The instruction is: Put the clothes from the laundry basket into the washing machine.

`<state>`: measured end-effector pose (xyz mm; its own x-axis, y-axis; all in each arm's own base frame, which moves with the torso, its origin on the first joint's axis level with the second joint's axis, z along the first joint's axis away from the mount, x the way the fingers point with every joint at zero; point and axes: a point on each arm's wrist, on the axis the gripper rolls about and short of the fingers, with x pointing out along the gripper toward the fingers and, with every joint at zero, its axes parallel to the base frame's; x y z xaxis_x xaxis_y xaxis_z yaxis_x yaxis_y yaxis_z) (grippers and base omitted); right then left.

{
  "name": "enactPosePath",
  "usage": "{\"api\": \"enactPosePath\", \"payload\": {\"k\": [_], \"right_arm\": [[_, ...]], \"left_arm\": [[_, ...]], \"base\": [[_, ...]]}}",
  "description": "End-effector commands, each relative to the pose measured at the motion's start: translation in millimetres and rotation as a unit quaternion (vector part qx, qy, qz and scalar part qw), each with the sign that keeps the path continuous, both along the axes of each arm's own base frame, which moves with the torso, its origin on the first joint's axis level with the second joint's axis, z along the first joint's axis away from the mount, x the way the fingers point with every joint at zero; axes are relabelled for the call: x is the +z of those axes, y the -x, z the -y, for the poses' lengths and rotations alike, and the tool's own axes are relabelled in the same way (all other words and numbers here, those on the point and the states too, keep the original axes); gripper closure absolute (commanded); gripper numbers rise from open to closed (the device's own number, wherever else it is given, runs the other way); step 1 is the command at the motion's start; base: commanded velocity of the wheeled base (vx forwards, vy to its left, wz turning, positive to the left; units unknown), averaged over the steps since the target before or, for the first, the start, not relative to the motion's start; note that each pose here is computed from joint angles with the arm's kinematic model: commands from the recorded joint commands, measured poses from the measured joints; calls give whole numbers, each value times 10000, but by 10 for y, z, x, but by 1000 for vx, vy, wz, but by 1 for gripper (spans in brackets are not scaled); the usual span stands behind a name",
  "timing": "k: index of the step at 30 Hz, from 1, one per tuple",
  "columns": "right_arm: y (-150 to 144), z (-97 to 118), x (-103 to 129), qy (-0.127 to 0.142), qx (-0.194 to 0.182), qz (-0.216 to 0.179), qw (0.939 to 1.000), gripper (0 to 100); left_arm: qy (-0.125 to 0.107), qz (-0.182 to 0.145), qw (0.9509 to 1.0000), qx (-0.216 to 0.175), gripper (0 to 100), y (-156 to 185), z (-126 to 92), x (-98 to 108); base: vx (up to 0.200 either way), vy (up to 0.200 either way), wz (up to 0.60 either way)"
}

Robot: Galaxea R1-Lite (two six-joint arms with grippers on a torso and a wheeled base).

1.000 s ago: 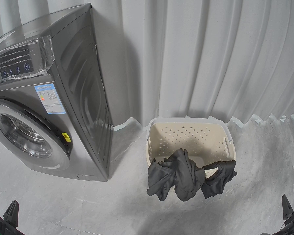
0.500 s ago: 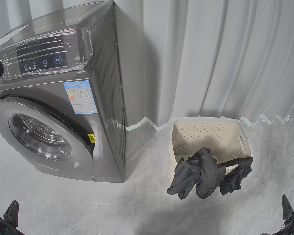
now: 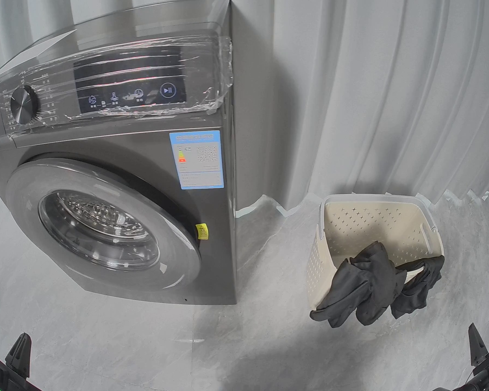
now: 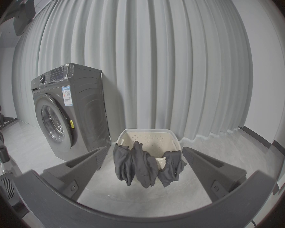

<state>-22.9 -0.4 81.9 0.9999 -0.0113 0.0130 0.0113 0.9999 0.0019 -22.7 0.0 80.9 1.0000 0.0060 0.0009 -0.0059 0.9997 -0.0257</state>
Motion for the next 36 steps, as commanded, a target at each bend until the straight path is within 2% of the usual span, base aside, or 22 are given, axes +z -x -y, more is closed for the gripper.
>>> {"api": "enactPosePath", "payload": {"k": [1, 36], "right_arm": [[-1, 0, -52, 1, 3, -4, 10000, 0], [-1, 0, -52, 1, 3, -4, 10000, 0]], "left_arm": [[2, 11, 10000, 1, 100, 2, 0, -49], [2, 11, 10000, 1, 100, 2, 0, -49]], "base": [[0, 200, 0], [0, 200, 0]]}}
